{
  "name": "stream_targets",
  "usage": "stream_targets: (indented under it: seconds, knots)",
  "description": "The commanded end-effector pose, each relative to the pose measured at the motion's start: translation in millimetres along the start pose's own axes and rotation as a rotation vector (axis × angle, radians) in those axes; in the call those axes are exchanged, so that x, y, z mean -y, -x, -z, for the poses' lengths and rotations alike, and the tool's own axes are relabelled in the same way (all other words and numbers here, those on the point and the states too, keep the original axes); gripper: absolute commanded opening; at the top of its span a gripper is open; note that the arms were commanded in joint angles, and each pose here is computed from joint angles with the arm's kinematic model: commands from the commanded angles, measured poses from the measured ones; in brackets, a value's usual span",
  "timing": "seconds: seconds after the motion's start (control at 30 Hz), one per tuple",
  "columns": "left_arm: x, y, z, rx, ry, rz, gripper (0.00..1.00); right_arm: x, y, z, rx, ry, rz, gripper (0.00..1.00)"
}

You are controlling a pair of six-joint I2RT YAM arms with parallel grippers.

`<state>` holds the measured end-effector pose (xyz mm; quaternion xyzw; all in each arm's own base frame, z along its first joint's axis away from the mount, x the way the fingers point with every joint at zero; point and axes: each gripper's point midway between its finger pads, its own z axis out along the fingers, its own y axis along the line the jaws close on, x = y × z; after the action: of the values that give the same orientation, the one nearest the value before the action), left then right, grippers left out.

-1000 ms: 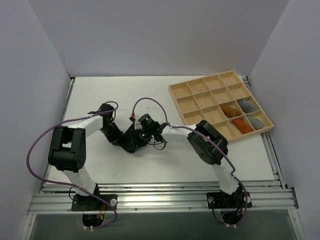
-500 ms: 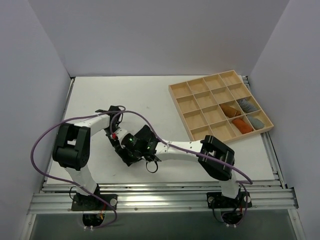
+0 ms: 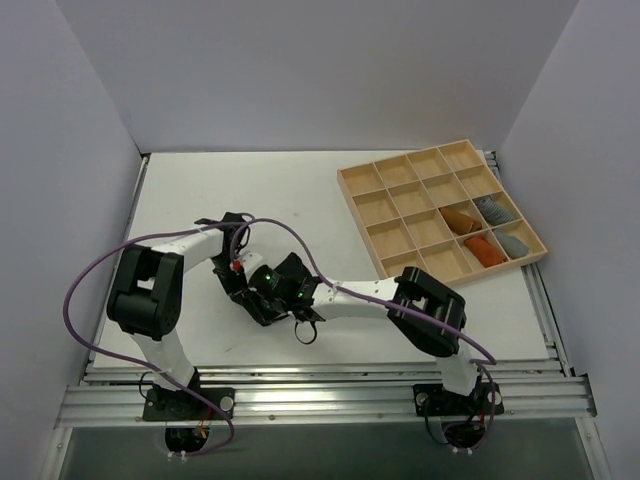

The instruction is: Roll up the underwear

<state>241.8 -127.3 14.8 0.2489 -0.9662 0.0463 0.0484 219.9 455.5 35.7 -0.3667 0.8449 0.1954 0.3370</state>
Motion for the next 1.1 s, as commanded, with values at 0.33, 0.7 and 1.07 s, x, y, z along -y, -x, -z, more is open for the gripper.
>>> stream_targets:
  seconds: [0.33, 0.7, 1.07]
  knots:
    - [-11, 32, 49, 0.176, 0.028, -0.006, 0.58, 36, -74, -4, -0.109, 0.157, -0.355, 0.00]
    - [15, 20, 57, 0.276, -0.235, -0.053, 0.61, 46, -87, -10, -0.128, 0.167, -0.417, 0.00]
    - [32, 17, 23, 0.254, -0.314, -0.064, 0.62, 44, -87, -14, -0.149, 0.173, -0.419, 0.00]
